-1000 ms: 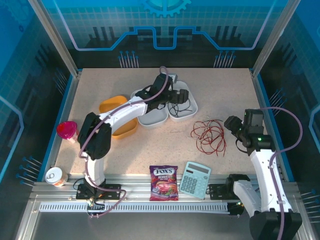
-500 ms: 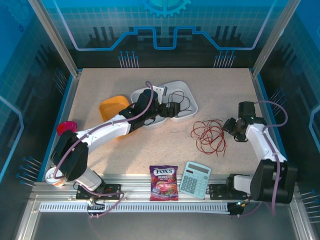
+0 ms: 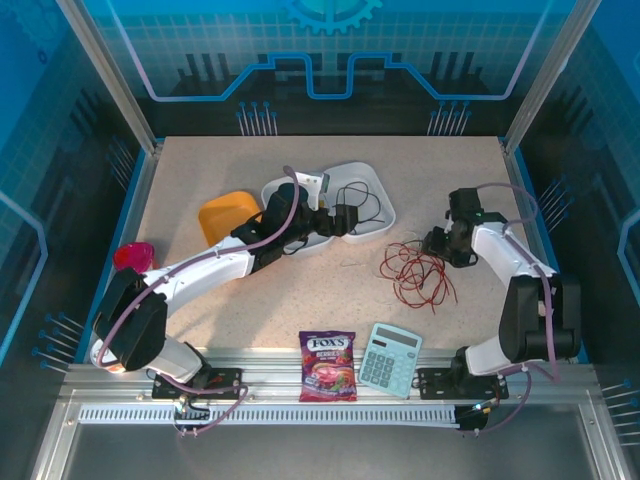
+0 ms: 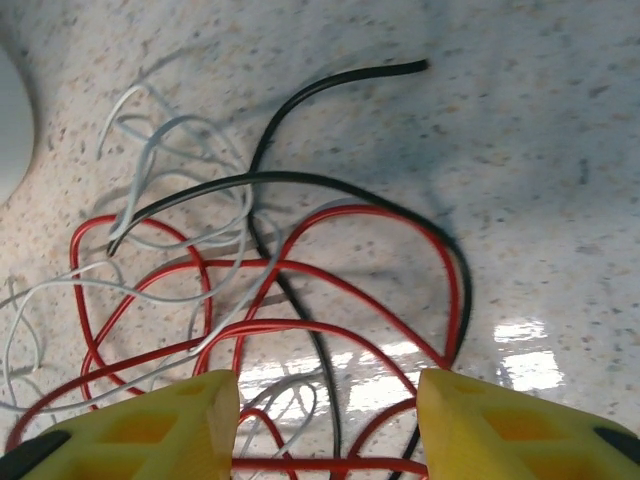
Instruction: Untangle the cables
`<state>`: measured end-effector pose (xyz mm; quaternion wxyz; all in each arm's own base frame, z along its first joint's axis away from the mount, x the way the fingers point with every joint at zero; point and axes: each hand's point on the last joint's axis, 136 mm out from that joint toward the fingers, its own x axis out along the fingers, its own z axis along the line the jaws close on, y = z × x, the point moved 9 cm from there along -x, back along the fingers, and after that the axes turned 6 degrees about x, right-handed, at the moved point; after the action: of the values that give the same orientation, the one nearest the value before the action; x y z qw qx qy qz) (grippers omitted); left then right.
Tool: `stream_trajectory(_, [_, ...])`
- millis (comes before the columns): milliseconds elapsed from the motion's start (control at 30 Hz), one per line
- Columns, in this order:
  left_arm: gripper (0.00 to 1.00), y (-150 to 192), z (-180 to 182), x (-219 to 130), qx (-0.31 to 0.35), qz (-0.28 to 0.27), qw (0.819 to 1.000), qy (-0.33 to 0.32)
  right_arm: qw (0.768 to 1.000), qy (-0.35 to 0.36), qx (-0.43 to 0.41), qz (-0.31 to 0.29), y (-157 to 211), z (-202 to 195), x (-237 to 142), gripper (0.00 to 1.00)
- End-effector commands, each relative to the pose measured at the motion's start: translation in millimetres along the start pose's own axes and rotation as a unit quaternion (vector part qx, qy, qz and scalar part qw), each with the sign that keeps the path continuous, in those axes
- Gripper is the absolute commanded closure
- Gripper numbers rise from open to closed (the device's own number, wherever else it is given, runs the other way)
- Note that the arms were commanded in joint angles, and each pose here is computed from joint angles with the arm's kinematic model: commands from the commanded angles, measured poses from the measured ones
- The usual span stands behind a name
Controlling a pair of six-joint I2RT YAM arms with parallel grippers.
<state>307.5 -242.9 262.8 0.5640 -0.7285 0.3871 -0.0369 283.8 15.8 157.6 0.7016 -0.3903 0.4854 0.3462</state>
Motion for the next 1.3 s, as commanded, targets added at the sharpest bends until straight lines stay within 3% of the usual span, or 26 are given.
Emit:
stream_trajectory(0, [0.01,-2.7,-2.5,-1.6,-0.007,-0.014,1.0,0.008,0.999,0.03,-0.025,0.019,3.9,3.0,3.9,0.5])
stream_trajectory(167, [0.01,-1.3,-2.3,1.3,-0.007,-0.008,1.0,0.007,0.997,0.07,-0.02,0.011,1.9,-6.4,11.0,0.51])
stream_trajectory(600, [0.01,3.1,-1.0,0.7,-0.015,-0.004,1.0,0.007,0.999,0.029,-0.032,-0.031,-36.7,-0.9,-2.2,0.48])
stream_trajectory(967, [0.01,1.9,-1.6,0.4,-0.029,-0.008,0.999,0.011,0.989,0.052,-0.134,0.023,-44.4,4.5,14.2,0.42])
stream_trajectory(1267, [0.01,3.7,-2.3,3.3,-0.038,-0.004,0.999,0.018,0.984,0.058,-0.159,0.052,-46.6,9.4,39.0,0.46])
